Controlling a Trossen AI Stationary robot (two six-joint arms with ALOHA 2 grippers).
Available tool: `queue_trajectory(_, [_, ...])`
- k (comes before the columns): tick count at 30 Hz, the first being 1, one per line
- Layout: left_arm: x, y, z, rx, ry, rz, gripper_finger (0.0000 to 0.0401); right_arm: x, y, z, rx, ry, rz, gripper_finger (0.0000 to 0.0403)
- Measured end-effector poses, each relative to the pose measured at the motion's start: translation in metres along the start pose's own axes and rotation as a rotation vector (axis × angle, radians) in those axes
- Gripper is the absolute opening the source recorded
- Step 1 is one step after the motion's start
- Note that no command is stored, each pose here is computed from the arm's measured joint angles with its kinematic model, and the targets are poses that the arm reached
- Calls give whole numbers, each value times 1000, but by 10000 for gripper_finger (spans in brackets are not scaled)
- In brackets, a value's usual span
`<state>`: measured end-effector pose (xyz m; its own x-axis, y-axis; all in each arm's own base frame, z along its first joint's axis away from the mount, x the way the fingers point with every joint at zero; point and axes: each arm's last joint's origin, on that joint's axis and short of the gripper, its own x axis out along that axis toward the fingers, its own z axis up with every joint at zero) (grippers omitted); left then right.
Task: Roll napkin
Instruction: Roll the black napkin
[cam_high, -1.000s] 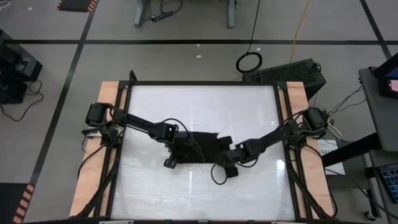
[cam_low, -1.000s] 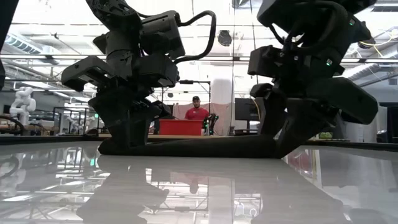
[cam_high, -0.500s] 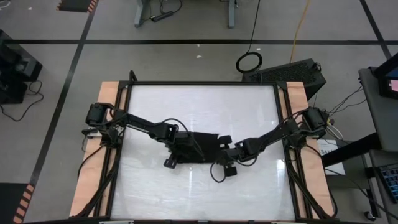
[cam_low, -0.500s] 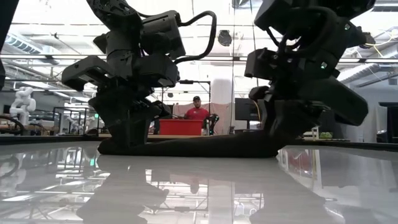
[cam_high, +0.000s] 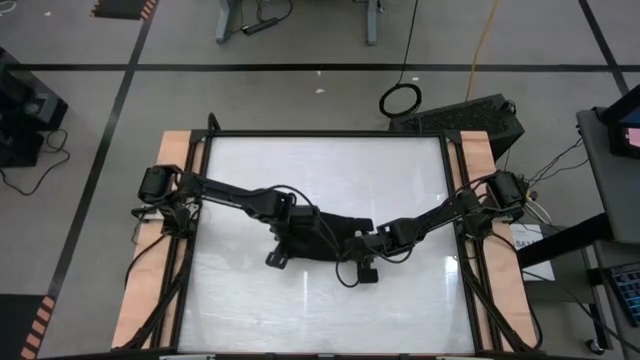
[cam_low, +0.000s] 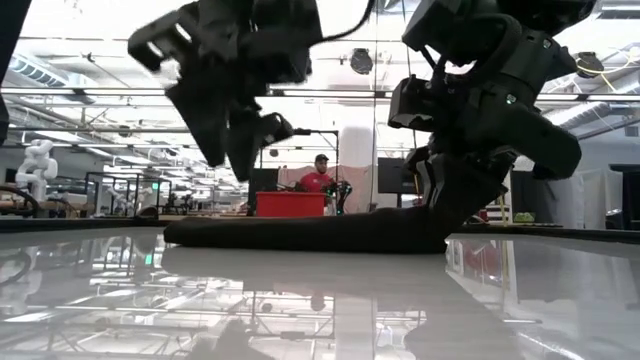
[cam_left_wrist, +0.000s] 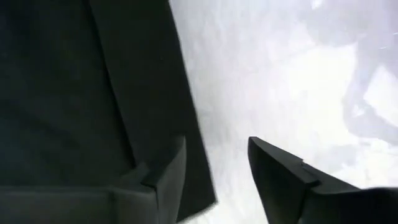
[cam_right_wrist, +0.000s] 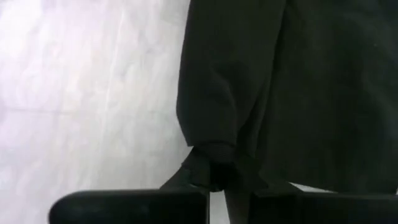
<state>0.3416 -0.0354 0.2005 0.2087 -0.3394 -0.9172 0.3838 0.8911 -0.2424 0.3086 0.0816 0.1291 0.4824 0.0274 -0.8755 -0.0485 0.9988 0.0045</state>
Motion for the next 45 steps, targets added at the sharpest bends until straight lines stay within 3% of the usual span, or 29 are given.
queue_trajectory(4, [-11, -11, 1, 21, -19, 5, 227, 0, 1, 0, 9, 5, 25, 8])
queue_trajectory(7, [-18, -15, -3, 27, 13, 72, 264, 0, 1, 0, 24, 7, 26, 8])
queue_trajectory(11, [-20, -16, -13, -2, 51, 139, 286, 0, 1, 0, 29, 6, 28, 8])
queue_trajectory(17, [-10, -22, -31, -1, 50, 209, 277, 0, 1, -1, 32, 7, 28, 8])
queue_trajectory(23, [3, -37, -42, 67, -59, 264, 262, 0, 1, 0, 47, 4, 32, 8])
queue_trajectory(29, [26, -46, -57, 113, -68, 300, 253, 1, 0, 0, 55, 2, 32, 9])
queue_trajectory(45, [52, -34, -83, 56, -121, 441, 244, 1, -1, 1, 82, 2, 45, 9])
